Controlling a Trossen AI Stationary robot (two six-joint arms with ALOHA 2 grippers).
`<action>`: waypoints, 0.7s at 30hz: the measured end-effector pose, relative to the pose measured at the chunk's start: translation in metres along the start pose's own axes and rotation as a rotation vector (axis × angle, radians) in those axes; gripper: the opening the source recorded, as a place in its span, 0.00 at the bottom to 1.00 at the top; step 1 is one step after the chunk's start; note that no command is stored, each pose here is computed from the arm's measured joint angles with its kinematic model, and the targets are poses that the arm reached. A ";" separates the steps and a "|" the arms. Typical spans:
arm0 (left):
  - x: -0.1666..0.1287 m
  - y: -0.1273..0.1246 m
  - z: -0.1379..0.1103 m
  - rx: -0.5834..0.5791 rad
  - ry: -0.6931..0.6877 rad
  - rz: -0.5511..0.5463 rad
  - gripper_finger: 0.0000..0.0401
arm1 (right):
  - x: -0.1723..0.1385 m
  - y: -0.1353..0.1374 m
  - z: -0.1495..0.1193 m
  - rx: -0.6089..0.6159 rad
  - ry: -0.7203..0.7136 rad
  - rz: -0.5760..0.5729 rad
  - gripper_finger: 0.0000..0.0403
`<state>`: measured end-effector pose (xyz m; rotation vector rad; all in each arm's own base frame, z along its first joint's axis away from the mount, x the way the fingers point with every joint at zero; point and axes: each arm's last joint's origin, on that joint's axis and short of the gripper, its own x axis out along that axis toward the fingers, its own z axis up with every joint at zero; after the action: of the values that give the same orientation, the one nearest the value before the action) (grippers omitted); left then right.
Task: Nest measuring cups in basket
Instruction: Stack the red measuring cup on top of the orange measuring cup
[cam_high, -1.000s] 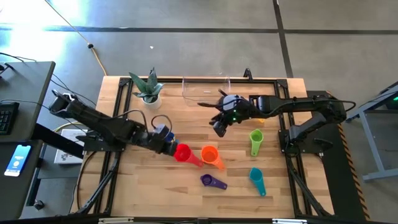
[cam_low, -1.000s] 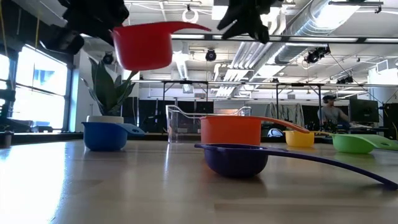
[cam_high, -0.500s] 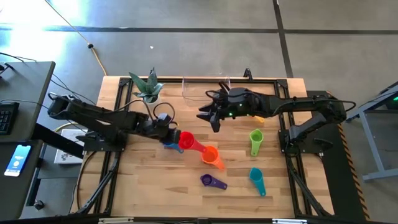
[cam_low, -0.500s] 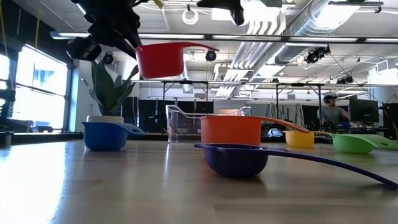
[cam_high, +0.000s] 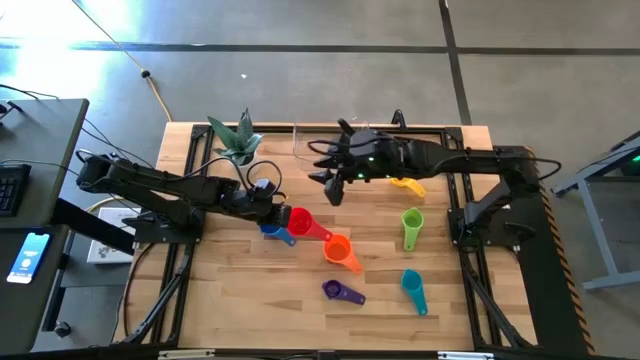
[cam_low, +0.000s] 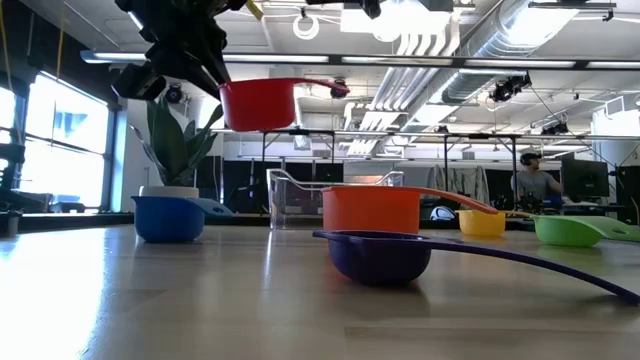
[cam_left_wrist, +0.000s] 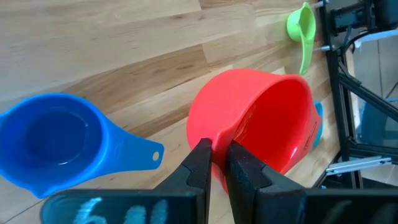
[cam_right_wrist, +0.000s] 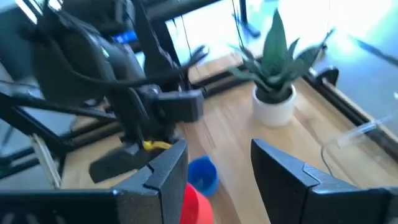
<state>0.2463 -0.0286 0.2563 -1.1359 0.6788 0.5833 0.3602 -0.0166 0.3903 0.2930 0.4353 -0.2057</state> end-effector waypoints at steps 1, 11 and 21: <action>0.000 0.000 0.000 0.000 0.000 0.003 0.05 | 0.004 0.001 -0.002 -0.003 0.028 -0.006 0.42; 0.000 0.004 -0.001 0.005 0.003 0.044 0.05 | 0.050 0.013 -0.044 -0.005 0.283 -0.053 0.42; 0.000 0.004 0.000 0.005 -0.006 0.042 0.05 | 0.080 0.018 -0.069 -0.034 0.365 -0.085 0.42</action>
<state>0.2433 -0.0277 0.2538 -1.1166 0.7003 0.6199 0.4096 0.0114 0.2992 0.2796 0.8123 -0.2280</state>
